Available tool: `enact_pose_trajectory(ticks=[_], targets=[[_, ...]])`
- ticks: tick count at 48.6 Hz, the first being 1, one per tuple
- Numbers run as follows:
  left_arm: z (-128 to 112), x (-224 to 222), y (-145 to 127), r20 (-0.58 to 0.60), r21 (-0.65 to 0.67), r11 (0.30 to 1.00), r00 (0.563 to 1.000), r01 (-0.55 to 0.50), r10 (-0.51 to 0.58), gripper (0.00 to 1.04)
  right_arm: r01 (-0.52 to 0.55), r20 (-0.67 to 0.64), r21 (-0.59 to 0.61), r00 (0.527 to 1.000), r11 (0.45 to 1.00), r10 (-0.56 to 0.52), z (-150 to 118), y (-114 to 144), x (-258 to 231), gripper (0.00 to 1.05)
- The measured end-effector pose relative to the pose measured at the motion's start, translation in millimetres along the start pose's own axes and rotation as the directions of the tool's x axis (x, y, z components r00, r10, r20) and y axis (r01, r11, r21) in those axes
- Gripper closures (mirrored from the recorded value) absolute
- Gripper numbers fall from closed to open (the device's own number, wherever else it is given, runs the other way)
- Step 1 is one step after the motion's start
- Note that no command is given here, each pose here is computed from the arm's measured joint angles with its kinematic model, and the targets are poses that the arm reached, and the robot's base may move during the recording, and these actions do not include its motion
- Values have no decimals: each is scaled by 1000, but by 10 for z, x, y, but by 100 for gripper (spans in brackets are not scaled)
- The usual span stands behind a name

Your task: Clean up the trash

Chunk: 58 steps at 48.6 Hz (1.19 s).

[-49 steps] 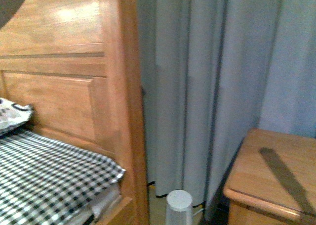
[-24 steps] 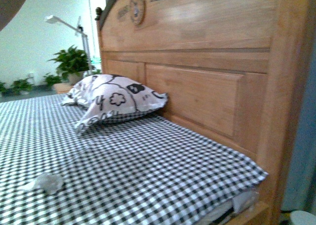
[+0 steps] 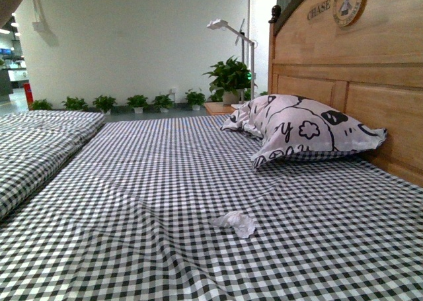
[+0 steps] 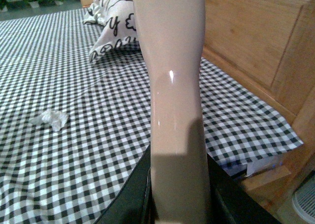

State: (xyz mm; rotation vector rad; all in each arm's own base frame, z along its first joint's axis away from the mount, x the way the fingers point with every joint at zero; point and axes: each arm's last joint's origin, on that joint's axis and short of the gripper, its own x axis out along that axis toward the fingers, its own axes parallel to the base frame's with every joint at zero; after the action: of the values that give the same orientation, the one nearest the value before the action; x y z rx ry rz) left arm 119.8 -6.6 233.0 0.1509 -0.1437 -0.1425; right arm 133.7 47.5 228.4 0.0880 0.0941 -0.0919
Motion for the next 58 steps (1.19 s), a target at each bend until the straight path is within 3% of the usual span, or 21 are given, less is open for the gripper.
enact_pose_trajectory(ticks=[7,12,15,18,23,26,32,41,58], targets=[[0,0,1,0,-2,1000,1000,-2,2,79,0,2,1,1000,1000,0,3,1,-3,84],[5,129,87,-296,-102,991,954,-88,54,79,6,3,2,1000,1000,-6,4,-2,-3,84],[-59,271,198,-356,-111,990,933,-87,42,79,4,3,1,1000,1000,-4,4,-2,-3,84],[-102,465,321,-377,-71,997,926,-35,6,79,3,3,2,1000,1000,-3,4,-2,-3,84],[-162,743,404,-398,38,987,908,157,-129,79,4,3,2,1000,1000,-4,4,-2,-3,84],[-288,865,403,-454,96,947,860,305,-231,79,4,3,2,1000,1000,-4,4,-2,-3,84],[-520,1010,356,-569,170,850,754,499,-329,79,4,3,2,1000,1000,-4,4,-2,-3,84],[-628,1282,304,-583,216,755,702,619,-409,79,4,3,2,1000,1000,-4,4,-2,-3,84],[-933,1664,292,-640,161,709,619,687,-455,79,4,3,2,1000,1000,-4,5,-2,-3,84]])
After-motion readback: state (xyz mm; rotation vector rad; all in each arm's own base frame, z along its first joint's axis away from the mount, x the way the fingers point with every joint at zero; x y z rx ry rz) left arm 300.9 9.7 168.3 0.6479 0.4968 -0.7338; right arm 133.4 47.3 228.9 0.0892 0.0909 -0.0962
